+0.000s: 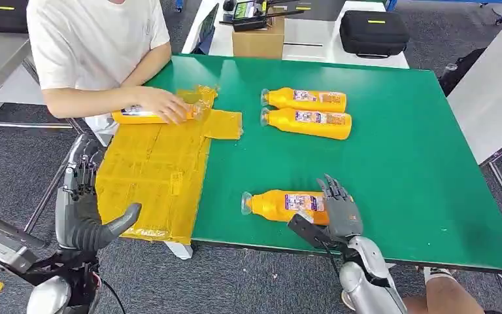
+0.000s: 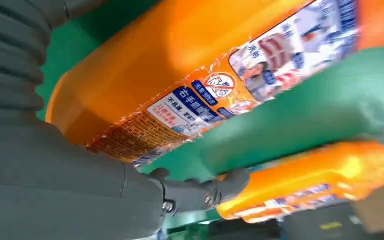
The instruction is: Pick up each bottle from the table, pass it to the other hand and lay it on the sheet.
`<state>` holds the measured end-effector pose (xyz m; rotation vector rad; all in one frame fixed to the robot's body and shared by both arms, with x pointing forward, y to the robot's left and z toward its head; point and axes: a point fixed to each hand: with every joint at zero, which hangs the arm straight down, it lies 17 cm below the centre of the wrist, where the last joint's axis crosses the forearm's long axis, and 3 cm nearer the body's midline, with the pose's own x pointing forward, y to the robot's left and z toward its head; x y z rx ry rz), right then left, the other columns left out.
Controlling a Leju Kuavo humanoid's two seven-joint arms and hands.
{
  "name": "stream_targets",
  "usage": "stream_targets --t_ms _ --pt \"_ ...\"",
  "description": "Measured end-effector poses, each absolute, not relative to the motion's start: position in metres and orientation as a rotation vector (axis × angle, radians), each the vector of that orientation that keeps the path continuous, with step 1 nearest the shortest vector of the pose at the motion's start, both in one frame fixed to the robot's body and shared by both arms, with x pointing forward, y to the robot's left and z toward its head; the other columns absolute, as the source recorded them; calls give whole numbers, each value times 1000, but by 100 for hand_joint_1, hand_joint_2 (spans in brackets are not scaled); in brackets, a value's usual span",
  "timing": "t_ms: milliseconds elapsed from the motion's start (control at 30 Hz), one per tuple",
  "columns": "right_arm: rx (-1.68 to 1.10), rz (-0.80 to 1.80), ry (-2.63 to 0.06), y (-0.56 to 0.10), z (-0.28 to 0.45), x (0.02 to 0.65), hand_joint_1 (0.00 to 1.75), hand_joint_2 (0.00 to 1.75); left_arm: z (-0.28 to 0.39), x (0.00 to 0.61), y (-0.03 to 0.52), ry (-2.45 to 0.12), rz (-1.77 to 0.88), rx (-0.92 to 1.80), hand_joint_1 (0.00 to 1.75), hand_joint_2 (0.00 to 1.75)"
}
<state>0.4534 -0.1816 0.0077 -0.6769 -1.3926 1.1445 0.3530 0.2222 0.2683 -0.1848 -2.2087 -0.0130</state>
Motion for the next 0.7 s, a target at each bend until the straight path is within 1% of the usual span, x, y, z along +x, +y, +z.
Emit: stream_targets --t_ms 433,467,533,567,700 --pt "-805 1242 -1278 -194 -1 468 0 175 256 337 227 -2177 -12 -163 0 175" --pt "-792 1248 -1276 -193 -1 468 99 175 256 336 228 -2175 -13 -163 0 175" --pt "-756 1260 -1279 -187 -2 468 155 175 256 336 229 -2174 -13 -163 0 175" --pt "-728 1257 -1288 -184 -2 468 168 175 256 336 228 -2173 -16 -166 0 175" --pt "-592 1215 -1349 -175 -3 463 173 175 253 337 226 -2165 -25 -176 0 175"
